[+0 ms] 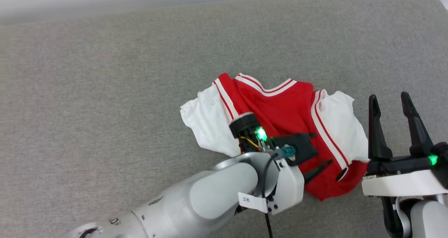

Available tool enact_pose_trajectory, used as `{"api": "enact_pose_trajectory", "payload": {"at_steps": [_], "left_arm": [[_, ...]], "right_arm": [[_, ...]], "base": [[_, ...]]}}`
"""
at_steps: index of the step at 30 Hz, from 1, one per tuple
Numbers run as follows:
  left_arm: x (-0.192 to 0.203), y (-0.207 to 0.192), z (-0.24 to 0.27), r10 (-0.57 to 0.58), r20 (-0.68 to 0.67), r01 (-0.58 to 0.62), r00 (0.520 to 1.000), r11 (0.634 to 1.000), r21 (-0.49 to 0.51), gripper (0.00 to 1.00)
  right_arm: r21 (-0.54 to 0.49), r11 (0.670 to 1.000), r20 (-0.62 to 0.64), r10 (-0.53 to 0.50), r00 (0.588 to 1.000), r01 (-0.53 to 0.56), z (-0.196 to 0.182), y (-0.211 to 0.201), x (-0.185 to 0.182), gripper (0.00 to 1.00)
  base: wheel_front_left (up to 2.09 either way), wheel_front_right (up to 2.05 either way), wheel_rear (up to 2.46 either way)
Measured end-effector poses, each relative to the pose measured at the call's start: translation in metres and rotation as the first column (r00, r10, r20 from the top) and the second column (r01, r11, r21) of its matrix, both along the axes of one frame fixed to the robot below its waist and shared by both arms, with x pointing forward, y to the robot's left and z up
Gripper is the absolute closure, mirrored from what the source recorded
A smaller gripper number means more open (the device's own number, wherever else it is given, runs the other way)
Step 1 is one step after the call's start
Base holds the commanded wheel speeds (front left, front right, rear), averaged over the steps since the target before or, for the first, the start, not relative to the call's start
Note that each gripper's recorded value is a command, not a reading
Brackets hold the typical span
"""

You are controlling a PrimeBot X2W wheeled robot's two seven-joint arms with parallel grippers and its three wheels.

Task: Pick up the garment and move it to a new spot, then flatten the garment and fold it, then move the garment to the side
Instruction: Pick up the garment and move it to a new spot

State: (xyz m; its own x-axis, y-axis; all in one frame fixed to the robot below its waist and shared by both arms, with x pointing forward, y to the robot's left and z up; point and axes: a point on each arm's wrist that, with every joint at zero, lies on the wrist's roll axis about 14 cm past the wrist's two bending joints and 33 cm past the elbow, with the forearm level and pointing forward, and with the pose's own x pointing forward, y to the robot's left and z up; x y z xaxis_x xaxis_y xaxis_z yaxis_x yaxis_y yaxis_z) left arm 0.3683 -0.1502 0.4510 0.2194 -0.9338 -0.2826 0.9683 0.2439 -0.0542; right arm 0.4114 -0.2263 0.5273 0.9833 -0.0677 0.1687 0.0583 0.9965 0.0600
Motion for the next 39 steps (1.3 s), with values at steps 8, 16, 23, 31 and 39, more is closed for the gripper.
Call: {"api": "enact_pose_trajectory", "payload": {"at_steps": [8,16,23,31,39], "left_arm": [[0.035,0.023,0.065,0.224,0.162,-0.186,0.961,0.958,-0.22,0.0],[0.07,0.106,0.112,0.558,0.243,-0.468,0.793,0.814,-0.344,0.0],[0.067,0.189,0.127,0.765,0.242,-0.643,0.596,0.636,-0.426,0.0],[0.046,0.277,0.121,0.916,0.2,-0.794,0.347,0.401,-0.457,0.0],[0.01,0.335,0.1,0.966,0.184,-0.871,0.179,0.243,-0.428,0.0]], "right_arm": [[0.01,1.0,0.016,0.024,1.0,-0.024,0.007,0.009,-0.013,0.0],[0.02,0.996,0.042,0.084,0.996,-0.085,0.016,0.03,-0.018,0.0],[0.021,0.992,0.056,0.126,0.99,-0.127,0.021,0.044,-0.021,0.0],[0.025,0.986,0.052,0.164,0.985,-0.165,0.02,0.057,-0.027,0.0],[0.041,0.984,0.041,0.169,0.985,-0.171,0.016,0.059,-0.037,0.0]], "base": [[0.0,0.0,0.0],[0.0,0.0,0.0],[0.0,0.0,0.0],[0.0,0.0,0.0],[0.0,0.0,0.0]]}}
